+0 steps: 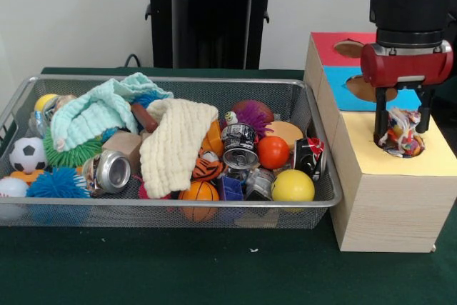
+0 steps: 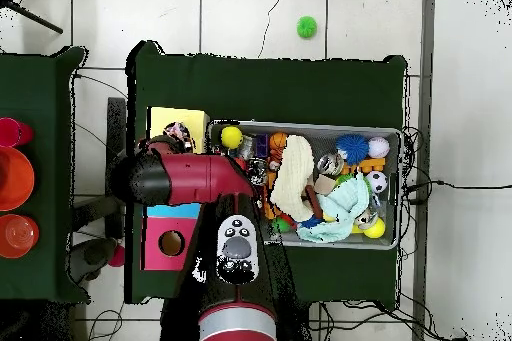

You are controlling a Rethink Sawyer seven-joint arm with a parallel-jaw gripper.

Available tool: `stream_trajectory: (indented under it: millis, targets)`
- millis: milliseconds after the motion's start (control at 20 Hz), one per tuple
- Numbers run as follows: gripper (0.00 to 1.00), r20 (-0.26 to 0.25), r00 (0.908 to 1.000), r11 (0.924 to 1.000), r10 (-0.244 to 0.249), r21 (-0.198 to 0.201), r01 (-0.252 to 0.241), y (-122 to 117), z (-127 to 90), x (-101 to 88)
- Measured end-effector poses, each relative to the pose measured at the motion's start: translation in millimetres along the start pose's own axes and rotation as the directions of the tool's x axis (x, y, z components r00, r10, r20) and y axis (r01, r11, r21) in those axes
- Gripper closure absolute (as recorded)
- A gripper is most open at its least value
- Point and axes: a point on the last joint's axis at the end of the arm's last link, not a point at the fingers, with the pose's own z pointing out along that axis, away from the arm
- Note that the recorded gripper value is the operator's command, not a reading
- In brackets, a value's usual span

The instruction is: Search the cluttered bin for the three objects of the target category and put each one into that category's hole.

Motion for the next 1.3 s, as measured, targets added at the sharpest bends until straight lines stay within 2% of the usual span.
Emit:
stream_trajectory:
  millis: [200,400,450,650,850,1200,1250,1300]
  targets:
    - [0.00,-0.034,0.9994,1.0000,-0.002,-0.003,0.002,0,-1,2.4]
    - [0.00,-0.105,0.9944,0.9999,-0.006,-0.009,0.006,2,-9,4.5]
    - [0.00,-0.149,0.9888,0.9999,-0.010,-0.012,0.008,4,-16,4.5]
    - [0.00,-0.213,0.9769,0.9997,-0.019,-0.021,0.015,9,-32,-1.0]
    - [0.00,-0.218,0.9755,0.9994,-0.028,-0.024,0.023,13,-46,-12.4]
    - [0.00,-0.164,0.9858,0.9993,-0.036,-0.012,0.035,14,-60,-36.3]
    - [1.00,-0.155,0.9873,0.9993,-0.037,-0.006,0.036,12,-62,-40.2]
    - [1.00,-0.153,0.9875,0.9993,-0.037,-0.005,0.037,12,-62,-40.6]
